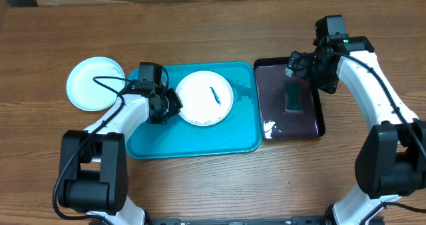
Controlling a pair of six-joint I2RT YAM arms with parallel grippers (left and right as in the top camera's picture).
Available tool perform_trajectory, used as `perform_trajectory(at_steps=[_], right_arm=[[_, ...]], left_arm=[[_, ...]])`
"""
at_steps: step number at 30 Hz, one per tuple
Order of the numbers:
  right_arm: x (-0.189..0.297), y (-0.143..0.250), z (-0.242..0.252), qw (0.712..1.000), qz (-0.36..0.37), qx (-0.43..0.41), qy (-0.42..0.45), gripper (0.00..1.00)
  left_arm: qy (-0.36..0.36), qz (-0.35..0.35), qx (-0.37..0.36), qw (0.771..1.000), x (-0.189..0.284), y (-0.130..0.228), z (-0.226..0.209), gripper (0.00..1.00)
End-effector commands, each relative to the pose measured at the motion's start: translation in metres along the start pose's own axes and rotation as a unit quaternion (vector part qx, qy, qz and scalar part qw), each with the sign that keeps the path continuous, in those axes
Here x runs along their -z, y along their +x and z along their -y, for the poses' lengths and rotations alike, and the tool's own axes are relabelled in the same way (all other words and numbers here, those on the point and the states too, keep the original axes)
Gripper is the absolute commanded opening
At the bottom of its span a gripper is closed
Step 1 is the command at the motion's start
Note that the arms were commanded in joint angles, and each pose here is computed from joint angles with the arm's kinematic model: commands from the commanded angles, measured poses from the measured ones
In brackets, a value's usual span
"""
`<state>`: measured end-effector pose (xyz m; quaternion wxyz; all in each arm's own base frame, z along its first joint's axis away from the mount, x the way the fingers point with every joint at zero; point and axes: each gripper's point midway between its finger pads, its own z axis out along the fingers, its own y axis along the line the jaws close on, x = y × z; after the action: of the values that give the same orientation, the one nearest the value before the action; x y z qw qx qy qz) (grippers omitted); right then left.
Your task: Clean dirty plates on tray and stack at the side
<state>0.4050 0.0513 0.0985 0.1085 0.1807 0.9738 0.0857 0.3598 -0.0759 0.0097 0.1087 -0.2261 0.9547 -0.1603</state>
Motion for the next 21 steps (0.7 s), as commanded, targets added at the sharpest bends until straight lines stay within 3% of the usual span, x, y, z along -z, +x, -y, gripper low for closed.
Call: perform_trajectory(at_steps=[1, 7, 11, 21], right_arm=[[0.0086, -0.0055, -0.001, 1.0, 0.016, 0.003, -0.001, 1.0], [0.0086, -0.0055, -0.001, 1.0, 0.016, 0.003, -0.001, 1.0], [0.0086, -0.0055, -0.001, 1.0, 0.016, 0.003, -0.001, 1.0], [0.0087, -0.0074, -0.0002, 1.0, 0.021, 0.003, 0.002, 1.0]], left_arm=[[0.027, -0.012, -0.004, 1.0, 0.0011, -0.0027, 0.0051, 0.16], [0.033, -0.015, -0.015, 0.999, 0.0013, -0.002, 0.0071, 0.13], [0.033, -0.015, -0.015, 0.999, 0.0013, -0.0021, 0.0072, 0.04], [0.033, -0.015, -0.023, 0.999, 0.0011, -0.0017, 0.0072, 0.04]])
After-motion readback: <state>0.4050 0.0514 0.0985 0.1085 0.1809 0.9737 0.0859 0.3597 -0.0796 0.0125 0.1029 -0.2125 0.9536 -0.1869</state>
